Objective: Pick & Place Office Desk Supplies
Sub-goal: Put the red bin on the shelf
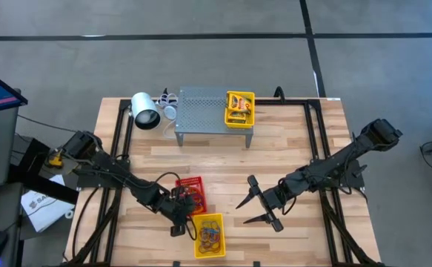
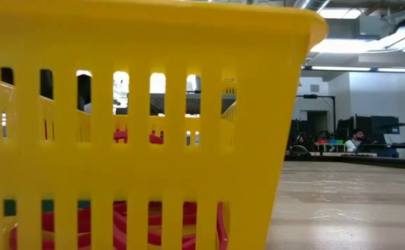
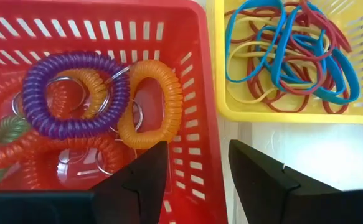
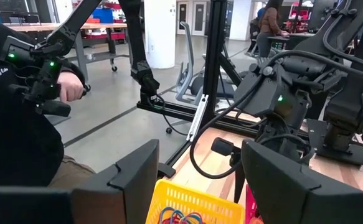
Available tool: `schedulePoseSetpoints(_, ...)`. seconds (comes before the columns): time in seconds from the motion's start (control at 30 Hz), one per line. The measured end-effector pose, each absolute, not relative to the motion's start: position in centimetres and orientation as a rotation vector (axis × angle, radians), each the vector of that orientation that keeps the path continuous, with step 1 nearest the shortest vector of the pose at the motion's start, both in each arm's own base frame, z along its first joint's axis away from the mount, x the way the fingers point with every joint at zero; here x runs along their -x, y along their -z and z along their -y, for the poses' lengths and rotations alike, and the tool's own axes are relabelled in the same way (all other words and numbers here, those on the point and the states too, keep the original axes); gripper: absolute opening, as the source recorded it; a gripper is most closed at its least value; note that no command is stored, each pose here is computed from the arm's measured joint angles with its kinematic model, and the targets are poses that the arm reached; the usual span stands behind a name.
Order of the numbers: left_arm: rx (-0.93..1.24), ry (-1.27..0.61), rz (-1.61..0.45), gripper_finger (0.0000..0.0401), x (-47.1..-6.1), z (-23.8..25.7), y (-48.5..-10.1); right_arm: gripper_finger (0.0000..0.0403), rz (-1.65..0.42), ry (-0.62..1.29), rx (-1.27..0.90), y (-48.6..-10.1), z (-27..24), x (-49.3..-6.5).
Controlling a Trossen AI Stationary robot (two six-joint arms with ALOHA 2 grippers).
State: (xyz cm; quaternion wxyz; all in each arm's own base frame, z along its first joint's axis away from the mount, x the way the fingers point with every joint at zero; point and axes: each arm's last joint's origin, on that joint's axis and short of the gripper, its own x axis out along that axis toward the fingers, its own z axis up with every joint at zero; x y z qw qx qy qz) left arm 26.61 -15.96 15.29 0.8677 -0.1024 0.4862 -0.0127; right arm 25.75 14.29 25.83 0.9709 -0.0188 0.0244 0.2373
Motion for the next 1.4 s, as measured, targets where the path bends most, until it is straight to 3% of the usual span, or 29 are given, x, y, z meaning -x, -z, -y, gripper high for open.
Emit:
schedulePoseSetpoints(0.3, 0.214, 0.022, -1.018, 0.0153, -26.7, 15.8, -15.3, 0.0224, -0.049, -0.479, 0.037, -25.8, -14.3, -25.8)
schedulePoseSetpoints(0.77, 0.223, 0.082, -1.057, 0.0011, -27.7, 13.8, -15.4, 0.0224, -0.053, -0.479, 0.033, -25.8, -14.3, -25.8)
schedulePoseSetpoints(1.4, 0.240, 0.074, -0.988, 0.0002, -23.9, 10.6, -22.5, 0.0224, -0.071, -0.478, 0.027, -25.7, -14.3, -25.8)
